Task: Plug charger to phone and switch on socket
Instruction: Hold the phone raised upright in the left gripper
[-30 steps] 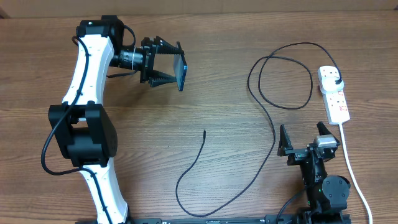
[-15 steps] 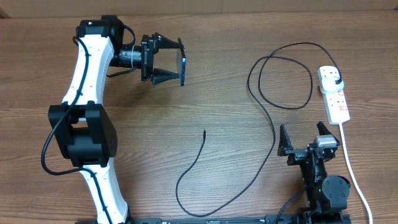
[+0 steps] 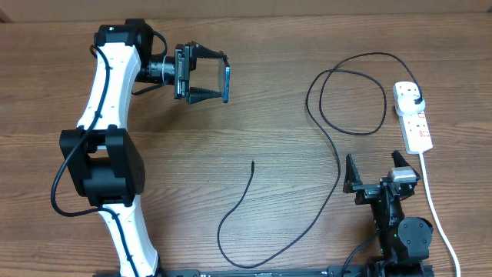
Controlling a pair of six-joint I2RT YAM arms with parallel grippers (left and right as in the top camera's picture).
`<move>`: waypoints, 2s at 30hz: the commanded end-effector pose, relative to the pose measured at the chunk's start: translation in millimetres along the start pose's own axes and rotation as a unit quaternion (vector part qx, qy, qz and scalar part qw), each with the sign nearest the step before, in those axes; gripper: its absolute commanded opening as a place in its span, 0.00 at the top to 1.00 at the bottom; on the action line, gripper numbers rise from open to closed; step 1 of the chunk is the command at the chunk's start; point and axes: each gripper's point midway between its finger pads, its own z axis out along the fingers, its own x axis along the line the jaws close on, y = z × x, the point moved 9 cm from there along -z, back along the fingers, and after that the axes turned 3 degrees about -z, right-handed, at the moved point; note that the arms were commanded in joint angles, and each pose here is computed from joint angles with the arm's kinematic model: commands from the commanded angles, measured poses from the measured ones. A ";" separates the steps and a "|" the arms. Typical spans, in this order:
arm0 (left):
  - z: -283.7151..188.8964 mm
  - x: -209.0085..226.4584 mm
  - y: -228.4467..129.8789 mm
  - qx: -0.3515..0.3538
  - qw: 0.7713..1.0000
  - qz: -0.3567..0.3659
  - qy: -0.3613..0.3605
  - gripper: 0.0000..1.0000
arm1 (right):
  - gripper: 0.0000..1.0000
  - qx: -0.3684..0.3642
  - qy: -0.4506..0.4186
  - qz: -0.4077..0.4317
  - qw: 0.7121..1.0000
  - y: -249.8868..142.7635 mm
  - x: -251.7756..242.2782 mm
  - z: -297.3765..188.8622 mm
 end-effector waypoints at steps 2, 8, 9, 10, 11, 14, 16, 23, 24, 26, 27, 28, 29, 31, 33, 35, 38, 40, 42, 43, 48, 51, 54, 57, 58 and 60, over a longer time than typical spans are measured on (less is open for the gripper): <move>-3.2 -10.0 -7.9 0.017 1.000 0.007 -0.023 0.96 | 0.00 -0.003 0.002 0.001 1.000 -2.0 0.8 0.1; -3.2 -9.7 -7.6 0.015 1.000 0.007 -0.022 0.96 | 0.00 -0.003 0.002 0.001 1.000 -2.0 0.8 0.1; -3.2 -9.7 -7.6 0.015 1.000 0.007 -0.022 0.96 | 0.00 -0.003 0.002 0.001 1.000 -2.0 0.8 0.1; -3.2 -9.7 -7.6 0.015 1.000 0.007 -0.022 0.96 | 0.00 -0.003 0.002 0.001 1.000 -1.9 0.8 0.1; -3.2 -9.7 -7.6 0.015 1.000 0.007 -0.022 0.96 | 0.00 -0.003 0.002 0.001 1.000 -2.0 0.8 0.1; -3.2 -9.7 -7.6 0.015 1.000 0.007 -0.022 0.96 | 0.00 -0.003 0.002 0.001 1.000 -2.0 0.8 0.1; -3.2 -9.6 -7.4 0.014 1.000 0.007 -0.021 0.96 | 0.00 -0.003 0.002 0.001 1.000 -2.0 0.8 0.1; -3.2 -9.5 -7.4 0.014 1.000 0.007 -0.021 0.96 | 0.00 -0.003 0.002 0.001 1.000 -2.0 0.8 0.1; -3.2 -9.5 -7.4 0.014 1.000 0.007 -0.020 0.96 | 0.00 -0.003 0.002 0.001 1.000 -1.9 0.8 0.1; -3.2 -9.1 -6.9 0.011 1.000 0.007 -0.018 0.96 | 0.00 -0.003 0.002 0.001 1.000 -2.0 0.8 0.1; -3.2 -9.0 -6.8 0.010 1.000 0.007 -0.017 0.96 | 0.00 -0.002 0.002 0.001 1.000 -2.0 0.9 0.1; -3.2 -8.6 -6.5 0.008 1.000 0.007 -0.015 0.96 | 0.00 -0.003 0.002 0.001 1.000 -2.0 0.8 0.1; -3.1 -8.4 -6.3 0.007 1.000 0.007 -0.013 0.96 | 0.00 -0.003 0.002 0.001 1.000 -2.0 0.8 0.1; -3.1 -8.0 -5.9 0.005 1.000 0.007 -0.011 0.96 | 0.00 -0.003 0.002 0.001 1.000 -2.0 0.8 0.1; -3.1 -8.0 -5.9 0.005 1.000 0.007 -0.011 0.96 | 0.00 -0.003 0.002 0.001 1.000 -1.9 0.8 0.1; -3.1 -8.0 -5.9 0.005 1.000 0.007 -0.011 0.96 | 0.00 -0.002 0.002 0.001 1.000 -2.0 0.8 0.1; -3.1 -8.0 -5.9 0.005 1.000 0.007 -0.011 0.96 | 0.00 -0.002 0.002 0.001 1.000 -2.0 0.8 0.1; -3.1 -8.0 -5.9 0.005 1.000 0.007 -0.011 0.96 | 0.00 -0.003 0.002 0.001 1.000 -2.0 0.8 0.1; -3.1 -8.0 -5.9 0.005 1.000 0.007 -0.011 0.96 | 0.00 -0.002 0.002 0.001 1.000 -2.0 0.8 0.1; -3.1 -8.0 -5.9 0.005 1.000 0.007 -0.011 0.96 | 0.00 -0.003 0.002 0.001 1.000 -2.0 0.8 0.1; -3.1 -7.7 -5.5 0.002 1.000 0.007 -0.009 0.96 | 0.00 -0.003 0.002 0.001 1.000 -2.0 0.8 0.1; -3.1 -7.2 -5.1 0.000 1.000 0.007 -0.006 0.96 | 0.00 -0.002 0.002 0.001 1.000 -2.0 0.8 0.1; -3.1 -6.9 -4.8 -0.002 1.000 0.007 -0.005 0.96 | 0.00 -0.002 0.002 0.001 1.000 -2.0 0.8 0.1; -3.0 -6.9 -4.8 -0.002 1.000 0.007 -0.004 0.96 | 0.00 -0.003 0.002 0.001 1.000 -2.0 0.8 0.1; -3.1 -6.9 -4.8 -0.002 1.000 0.007 -0.005 0.96 | 0.00 -0.002 0.002 0.001 1.000 -2.0 0.8 0.1; -3.1 -6.9 -4.8 -0.002 1.000 0.007 -0.004 0.96 | 0.00 -0.003 0.002 0.001 1.000 -1.9 0.8 0.1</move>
